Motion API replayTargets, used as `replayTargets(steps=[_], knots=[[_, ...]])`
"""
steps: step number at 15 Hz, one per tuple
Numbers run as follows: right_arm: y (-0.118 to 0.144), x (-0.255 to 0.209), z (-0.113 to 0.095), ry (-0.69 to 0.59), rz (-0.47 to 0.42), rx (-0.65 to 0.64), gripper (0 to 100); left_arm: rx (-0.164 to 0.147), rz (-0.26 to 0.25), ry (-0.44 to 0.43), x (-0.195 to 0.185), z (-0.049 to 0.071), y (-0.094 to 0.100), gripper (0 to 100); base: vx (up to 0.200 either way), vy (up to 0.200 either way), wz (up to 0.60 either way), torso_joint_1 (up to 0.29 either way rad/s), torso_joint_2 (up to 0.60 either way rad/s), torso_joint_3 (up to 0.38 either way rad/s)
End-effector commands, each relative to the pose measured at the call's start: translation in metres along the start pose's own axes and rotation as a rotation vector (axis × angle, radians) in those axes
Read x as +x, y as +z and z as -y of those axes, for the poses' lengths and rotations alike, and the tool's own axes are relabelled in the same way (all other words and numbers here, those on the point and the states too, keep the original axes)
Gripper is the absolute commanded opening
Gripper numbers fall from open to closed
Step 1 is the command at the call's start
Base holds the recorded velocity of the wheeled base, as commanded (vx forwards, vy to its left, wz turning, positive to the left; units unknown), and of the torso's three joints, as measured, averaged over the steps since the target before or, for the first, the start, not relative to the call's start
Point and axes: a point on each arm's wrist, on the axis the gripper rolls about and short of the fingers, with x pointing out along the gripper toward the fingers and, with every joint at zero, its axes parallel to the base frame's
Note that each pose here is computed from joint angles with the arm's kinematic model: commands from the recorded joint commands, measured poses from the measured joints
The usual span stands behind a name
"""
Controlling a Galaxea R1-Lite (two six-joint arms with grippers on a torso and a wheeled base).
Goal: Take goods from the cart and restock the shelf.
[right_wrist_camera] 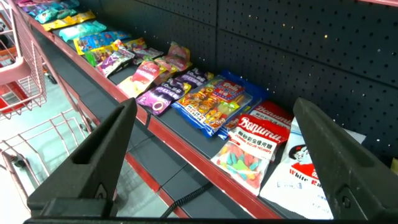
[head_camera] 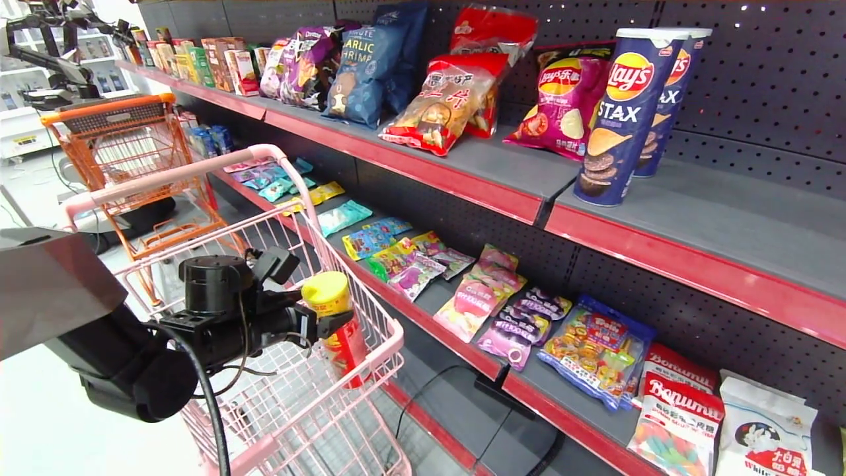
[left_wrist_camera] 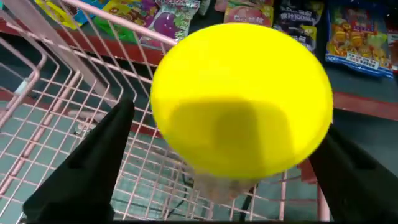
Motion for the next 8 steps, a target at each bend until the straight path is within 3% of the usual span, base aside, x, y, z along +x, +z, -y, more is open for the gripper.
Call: replayTargets(steps=[1, 4, 5, 8], knots=[[0.0, 0.0001, 0.0, 0.002, -0.001, -0.001, 100, 0.008, 0.004, -0.012, 0.0106, 0.002, 0.0007, 100, 0.0, 0.0, 0.0, 0.0, 0.0, 0.0], [-0.0004, 0.0002, 0.0, 0.002, -0.002, -0.001, 100, 0.011, -0.009, -0.034, 0.0194, 0.0091, -0.0031, 100, 0.0, 0.0, 0.0, 0.0, 0.0, 0.0], [0.0, 0.0001, 0.0, 0.002, -0.001, -0.001, 100, 0.009, -0.023, -0.026, 0.0206, 0.0087, -0.0075, 0, 0.0, 0.0, 0.0, 0.0, 0.0, 0.0], [-0.0004, 0.0002, 0.0, 0.002, -0.002, 0.001, 100, 0.006, -0.024, -0.026, 0.0199, 0.0095, -0.0093, 0, 0.0, 0.0, 0.0, 0.0, 0.0, 0.0]])
